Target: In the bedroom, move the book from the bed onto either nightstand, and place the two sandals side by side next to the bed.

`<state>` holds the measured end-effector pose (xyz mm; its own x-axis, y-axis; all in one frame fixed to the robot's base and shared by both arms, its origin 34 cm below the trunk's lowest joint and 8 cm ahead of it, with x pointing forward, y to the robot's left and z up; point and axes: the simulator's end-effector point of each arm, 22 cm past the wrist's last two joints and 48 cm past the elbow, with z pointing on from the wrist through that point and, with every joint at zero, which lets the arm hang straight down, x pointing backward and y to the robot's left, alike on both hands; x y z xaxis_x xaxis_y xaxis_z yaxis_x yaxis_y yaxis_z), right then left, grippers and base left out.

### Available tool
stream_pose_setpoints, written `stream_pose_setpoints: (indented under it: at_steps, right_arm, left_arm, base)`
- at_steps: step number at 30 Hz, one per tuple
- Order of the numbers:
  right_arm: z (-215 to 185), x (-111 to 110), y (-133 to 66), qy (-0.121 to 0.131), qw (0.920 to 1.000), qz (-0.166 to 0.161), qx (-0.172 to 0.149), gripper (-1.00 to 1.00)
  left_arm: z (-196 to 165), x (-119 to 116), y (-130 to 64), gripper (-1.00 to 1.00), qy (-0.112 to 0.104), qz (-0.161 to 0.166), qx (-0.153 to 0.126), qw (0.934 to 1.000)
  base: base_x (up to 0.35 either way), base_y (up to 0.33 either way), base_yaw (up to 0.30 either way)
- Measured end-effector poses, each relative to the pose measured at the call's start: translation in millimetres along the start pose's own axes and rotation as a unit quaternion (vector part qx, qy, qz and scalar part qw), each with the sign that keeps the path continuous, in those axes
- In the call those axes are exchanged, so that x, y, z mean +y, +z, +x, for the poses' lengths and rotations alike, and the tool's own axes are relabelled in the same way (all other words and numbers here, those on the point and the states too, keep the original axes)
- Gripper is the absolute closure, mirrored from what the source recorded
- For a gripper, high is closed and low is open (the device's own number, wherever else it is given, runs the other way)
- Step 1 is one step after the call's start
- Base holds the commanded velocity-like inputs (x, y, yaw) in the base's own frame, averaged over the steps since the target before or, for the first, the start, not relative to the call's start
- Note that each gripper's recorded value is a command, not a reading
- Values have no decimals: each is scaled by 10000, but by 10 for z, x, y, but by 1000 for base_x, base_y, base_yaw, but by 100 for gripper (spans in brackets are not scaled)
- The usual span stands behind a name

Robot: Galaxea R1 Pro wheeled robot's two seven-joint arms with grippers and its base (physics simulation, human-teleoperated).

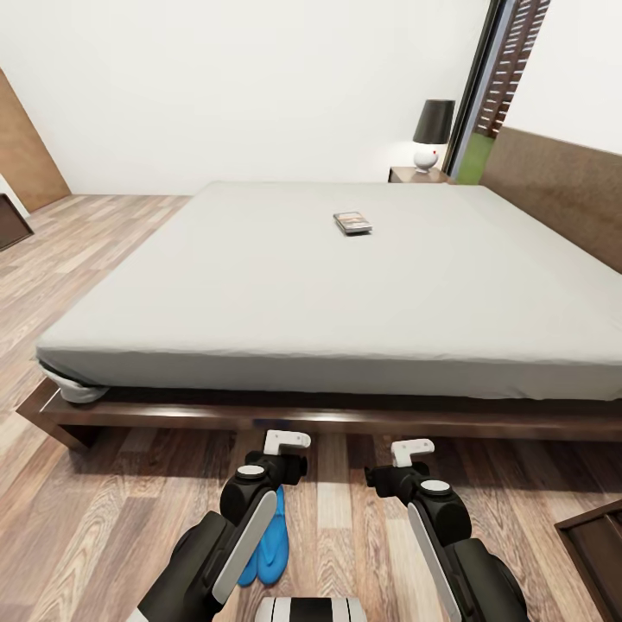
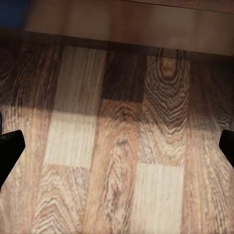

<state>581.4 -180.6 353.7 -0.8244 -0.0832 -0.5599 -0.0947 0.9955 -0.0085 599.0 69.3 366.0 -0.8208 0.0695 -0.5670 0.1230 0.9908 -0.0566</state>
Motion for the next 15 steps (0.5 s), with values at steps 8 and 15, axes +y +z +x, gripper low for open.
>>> stream_pose_setpoints:
  at_steps: [8, 15]
  right_arm:
    - [0, -5, 2, 3, 10000, -5, -3, -100]
    - [2, -10, 3, 6, 10000, -1, -1, -100]
  left_arm:
    - [2, 2, 2, -100, 5, -5, 2, 10000]
    - [6, 5, 4, -100, 11, -12, 6, 10000]
  base:
    - [0, 0, 0]
    - [0, 0, 0]
